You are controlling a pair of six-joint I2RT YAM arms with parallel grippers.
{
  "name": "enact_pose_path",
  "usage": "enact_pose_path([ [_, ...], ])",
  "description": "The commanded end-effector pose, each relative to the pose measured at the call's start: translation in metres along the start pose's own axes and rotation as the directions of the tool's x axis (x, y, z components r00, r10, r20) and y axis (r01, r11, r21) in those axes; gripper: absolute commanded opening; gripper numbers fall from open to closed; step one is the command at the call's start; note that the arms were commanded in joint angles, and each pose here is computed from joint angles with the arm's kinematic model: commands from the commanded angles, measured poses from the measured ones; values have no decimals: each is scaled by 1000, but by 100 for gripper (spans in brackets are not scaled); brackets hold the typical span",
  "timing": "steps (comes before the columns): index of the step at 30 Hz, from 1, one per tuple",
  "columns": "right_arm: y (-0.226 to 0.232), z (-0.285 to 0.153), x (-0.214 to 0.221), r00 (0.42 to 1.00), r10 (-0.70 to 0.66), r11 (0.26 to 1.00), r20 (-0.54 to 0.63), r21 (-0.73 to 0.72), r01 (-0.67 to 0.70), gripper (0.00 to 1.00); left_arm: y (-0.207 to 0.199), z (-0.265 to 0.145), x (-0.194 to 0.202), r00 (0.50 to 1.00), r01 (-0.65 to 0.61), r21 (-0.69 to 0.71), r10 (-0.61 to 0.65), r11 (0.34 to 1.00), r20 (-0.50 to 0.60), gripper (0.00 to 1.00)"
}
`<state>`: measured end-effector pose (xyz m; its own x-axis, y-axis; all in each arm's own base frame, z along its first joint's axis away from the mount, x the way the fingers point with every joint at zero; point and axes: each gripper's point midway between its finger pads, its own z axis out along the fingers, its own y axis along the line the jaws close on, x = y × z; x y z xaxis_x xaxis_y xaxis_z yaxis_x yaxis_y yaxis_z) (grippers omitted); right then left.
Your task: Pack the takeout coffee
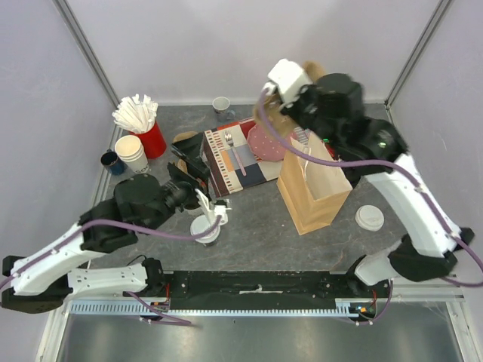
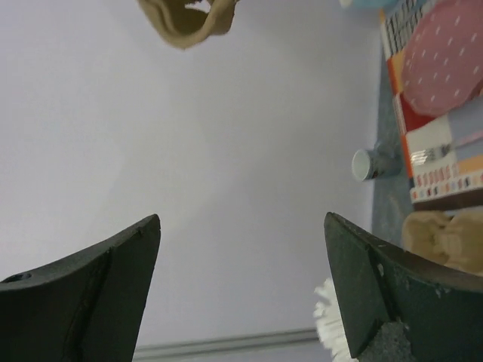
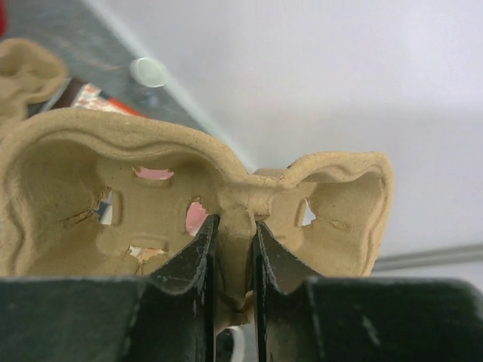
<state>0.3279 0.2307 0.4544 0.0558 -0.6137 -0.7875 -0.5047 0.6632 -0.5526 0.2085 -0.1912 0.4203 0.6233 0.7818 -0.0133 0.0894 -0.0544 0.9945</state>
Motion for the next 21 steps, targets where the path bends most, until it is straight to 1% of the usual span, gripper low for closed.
enact_pose_path([
  [1,-83,-70,-21,977,19,979,210,197,-61,0,-16,-18,-47,884,381,266,-433,885,175,91],
  [2,-88,-79,-21,974,-2,977,226,206,-46,0,-33,-15,-56,864,408,357,-482,840,147,91],
  [3,-88,-80,-17,972,-52,977,228,215,2,0,-42,-15,-72,838,412,436,-521,800,164,91],
  [4,-96,-98,-17,966,-72,968,247,251,8,0,-36,-15,-81,809,439,468,-564,767,166,94],
  [5,-101,-101,-12,968,-84,960,236,280,15,0,-63,-2,-94,795,466,569,-603,678,68,95],
  [6,-110,-99,1,976,-107,942,188,335,39,0,-69,1,-109,764,471,634,-643,613,53,96],
  [7,-116,-104,7,978,-113,932,173,360,44,0,-52,3,-117,719,498,654,-693,569,56,96],
  [8,-125,-103,20,985,-117,920,130,387,58,0,-58,6,-122,643,530,730,-765,431,-16,96],
  [9,-128,-104,22,983,-129,920,130,386,70,0,-66,28,-126,604,549,765,-792,337,-85,96],
  [10,-132,-108,24,982,-135,919,135,388,73,0,-43,47,-106,514,639,720,-847,271,-137,97],
  [11,-145,-111,30,983,-134,907,125,416,70,0,-37,49,-112,451,608,773,-881,184,-145,97],
  [12,-150,-114,30,981,-138,905,135,420,70,0,-49,76,-107,426,613,782,-881,114,-206,97],
  [13,-148,-108,26,975,-151,919,166,386,77,0,-29,85,-102,415,606,781,-897,150,-149,98],
  [14,-163,-111,33,977,-154,907,147,414,81,0,-26,94,-96,412,596,787,-902,158,-131,98],
  [15,-167,-106,35,976,-162,912,146,400,92,0,-27,103,-96,427,579,795,-898,181,-107,98],
  [16,-164,-93,35,969,-167,936,184,339,97,0,-29,116,-96,465,537,808,-884,242,-44,97],
  [17,-180,-97,45,971,-161,933,178,349,91,0,-28,121,-101,473,498,822,-881,276,9,96],
  [18,-184,-95,47,967,-155,942,200,325,84,0,-28,126,-103,485,465,827,-872,315,59,95],
  [19,-190,-93,54,966,-147,949,212,305,77,0,-31,136,-102,528,406,818,-835,407,153,92],
  [20,-191,-96,54,948,-151,965,279,250,80,0,-33,140,-103,542,376,813,-817,444,196,91],
  [21,-191,-98,57,942,-152,970,300,228,84,0,-34,145,-102,558,354,801,-797,483,233,88],
])
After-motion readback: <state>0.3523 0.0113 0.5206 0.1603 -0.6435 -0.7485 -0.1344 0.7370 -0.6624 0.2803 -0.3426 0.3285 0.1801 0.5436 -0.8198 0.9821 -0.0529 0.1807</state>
